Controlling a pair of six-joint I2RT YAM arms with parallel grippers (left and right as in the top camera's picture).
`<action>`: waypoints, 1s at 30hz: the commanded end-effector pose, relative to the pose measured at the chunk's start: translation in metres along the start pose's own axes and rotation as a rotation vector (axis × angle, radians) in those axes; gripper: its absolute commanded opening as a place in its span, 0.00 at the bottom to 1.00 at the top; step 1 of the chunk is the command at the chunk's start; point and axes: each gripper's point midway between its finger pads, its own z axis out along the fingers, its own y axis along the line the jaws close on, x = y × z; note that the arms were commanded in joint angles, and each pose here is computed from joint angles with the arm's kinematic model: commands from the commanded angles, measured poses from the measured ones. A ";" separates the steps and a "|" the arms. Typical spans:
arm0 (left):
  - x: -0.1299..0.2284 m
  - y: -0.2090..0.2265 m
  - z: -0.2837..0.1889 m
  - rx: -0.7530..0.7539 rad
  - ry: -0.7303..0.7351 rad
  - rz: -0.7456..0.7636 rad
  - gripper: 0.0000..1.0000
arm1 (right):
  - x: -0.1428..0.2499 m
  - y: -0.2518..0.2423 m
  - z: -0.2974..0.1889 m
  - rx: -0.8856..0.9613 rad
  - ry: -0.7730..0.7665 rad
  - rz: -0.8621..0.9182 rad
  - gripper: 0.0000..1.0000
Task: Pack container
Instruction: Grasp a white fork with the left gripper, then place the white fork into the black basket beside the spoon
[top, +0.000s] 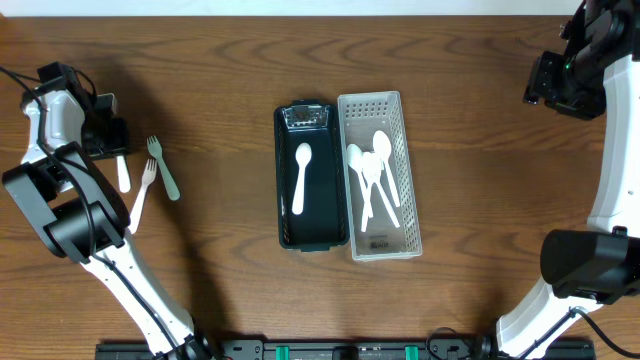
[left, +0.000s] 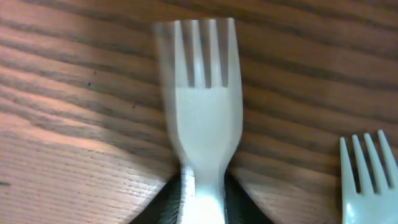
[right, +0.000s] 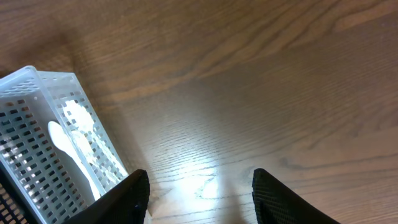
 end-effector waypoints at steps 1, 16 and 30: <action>0.003 0.000 0.005 0.000 0.015 -0.002 0.07 | 0.002 0.001 0.001 -0.003 0.009 0.010 0.56; -0.010 -0.037 -0.129 -0.028 -0.181 -0.006 0.06 | -0.008 0.003 0.001 -0.012 -0.031 0.008 0.57; 0.061 -0.257 -0.290 0.183 -0.417 0.182 0.06 | -0.004 0.003 0.001 -0.009 -0.016 -0.034 0.58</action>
